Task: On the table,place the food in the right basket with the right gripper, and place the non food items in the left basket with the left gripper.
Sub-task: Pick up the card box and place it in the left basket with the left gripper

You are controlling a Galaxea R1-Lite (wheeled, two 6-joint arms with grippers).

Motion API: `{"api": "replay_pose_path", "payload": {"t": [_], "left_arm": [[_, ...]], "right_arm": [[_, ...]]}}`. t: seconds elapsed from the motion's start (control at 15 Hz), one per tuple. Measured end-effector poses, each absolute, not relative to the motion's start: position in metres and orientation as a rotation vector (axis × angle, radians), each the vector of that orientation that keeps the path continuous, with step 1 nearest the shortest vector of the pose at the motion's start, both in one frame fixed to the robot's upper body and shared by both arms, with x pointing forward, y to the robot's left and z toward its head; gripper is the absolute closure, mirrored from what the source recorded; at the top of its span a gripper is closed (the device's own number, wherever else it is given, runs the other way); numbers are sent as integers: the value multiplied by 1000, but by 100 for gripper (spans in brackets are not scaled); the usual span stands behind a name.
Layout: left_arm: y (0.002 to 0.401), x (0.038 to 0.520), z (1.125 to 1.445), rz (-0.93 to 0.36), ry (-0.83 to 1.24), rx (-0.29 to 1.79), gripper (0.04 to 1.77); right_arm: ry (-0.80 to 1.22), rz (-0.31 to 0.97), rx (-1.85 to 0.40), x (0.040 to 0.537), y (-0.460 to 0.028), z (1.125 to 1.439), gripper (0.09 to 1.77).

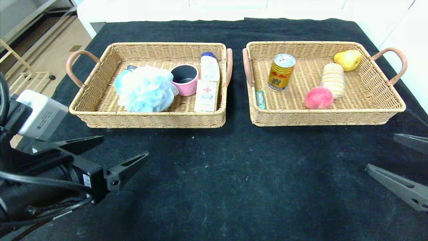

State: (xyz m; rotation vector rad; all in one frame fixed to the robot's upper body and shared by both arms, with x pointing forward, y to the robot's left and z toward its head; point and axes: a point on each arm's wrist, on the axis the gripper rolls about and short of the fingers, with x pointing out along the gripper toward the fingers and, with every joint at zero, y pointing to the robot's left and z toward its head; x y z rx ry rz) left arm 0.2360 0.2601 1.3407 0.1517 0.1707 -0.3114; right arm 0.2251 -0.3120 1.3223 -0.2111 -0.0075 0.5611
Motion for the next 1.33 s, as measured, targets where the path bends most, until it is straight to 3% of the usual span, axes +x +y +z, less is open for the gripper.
{"api": "replay_pose_path", "payload": {"t": [0.53, 0.87, 1.33], "left_arm": [[297, 188, 1338, -132, 145, 150, 10], [324, 141, 1344, -42, 97, 127, 10], [339, 74, 1331, -109, -13, 95, 9]], "right_arm": [[80, 300, -200, 158, -334, 1308, 15], [81, 313, -204, 121, -330, 1284, 15], [42, 380, -207, 79, -328, 1251, 15]]}}
